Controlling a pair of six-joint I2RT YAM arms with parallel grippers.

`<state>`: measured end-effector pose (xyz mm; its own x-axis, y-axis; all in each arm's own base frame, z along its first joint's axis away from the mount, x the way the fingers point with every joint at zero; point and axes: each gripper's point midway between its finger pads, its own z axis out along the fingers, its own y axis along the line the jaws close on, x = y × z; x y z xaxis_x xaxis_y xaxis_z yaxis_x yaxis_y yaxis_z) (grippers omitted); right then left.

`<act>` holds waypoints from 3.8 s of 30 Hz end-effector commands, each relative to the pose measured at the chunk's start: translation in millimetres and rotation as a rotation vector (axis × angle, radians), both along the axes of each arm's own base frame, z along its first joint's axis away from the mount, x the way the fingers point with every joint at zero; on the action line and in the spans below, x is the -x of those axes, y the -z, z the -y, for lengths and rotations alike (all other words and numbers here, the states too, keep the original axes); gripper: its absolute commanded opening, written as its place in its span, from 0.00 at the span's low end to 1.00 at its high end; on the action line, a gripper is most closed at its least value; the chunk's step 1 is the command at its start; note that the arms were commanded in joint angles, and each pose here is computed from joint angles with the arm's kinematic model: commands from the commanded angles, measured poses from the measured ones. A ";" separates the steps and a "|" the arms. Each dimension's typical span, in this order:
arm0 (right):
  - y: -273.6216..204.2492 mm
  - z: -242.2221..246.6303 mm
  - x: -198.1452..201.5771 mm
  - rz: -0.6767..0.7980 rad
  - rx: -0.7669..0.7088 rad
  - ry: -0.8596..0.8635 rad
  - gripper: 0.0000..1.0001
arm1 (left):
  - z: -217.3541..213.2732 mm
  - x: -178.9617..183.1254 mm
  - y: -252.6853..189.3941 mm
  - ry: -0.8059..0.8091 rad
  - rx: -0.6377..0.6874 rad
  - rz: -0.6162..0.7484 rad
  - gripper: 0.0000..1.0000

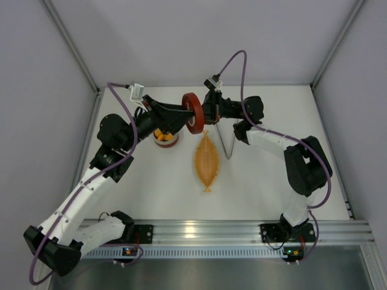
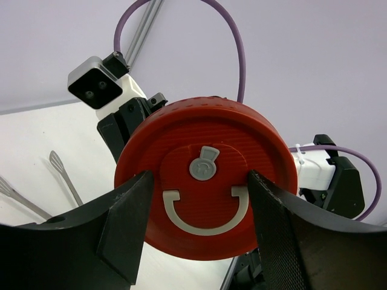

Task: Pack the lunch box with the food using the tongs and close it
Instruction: Pick up the box lid from the center of the board, then close the box lid on the packing box.

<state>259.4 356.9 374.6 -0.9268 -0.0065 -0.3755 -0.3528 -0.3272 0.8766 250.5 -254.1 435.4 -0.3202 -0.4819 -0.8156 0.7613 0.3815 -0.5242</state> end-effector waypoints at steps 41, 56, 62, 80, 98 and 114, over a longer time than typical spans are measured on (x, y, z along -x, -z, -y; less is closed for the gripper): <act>-37.8 -2.0 24.7 0.183 -0.051 0.007 0.15 | -4.5 10.1 -22.9 0.002 -0.016 0.061 0.00; -22.0 -6.0 11.9 0.191 0.081 0.118 0.34 | -13.9 14.5 -33.4 -0.036 -0.007 0.090 0.00; -14.2 -2.5 5.5 0.214 0.161 0.196 0.36 | -17.2 16.9 -37.7 -0.048 -0.004 0.102 0.00; 14.9 80.5 -31.8 0.259 0.651 0.732 0.36 | -46.2 -38.7 -15.1 -0.351 -0.187 -0.040 0.00; 51.8 156.6 -8.0 0.349 0.956 0.913 0.37 | -80.0 -157.8 111.8 -0.737 -0.662 -0.421 0.00; 81.1 160.1 0.9 0.346 1.018 0.857 0.36 | -108.2 -213.1 224.6 -0.672 -0.760 -0.705 0.00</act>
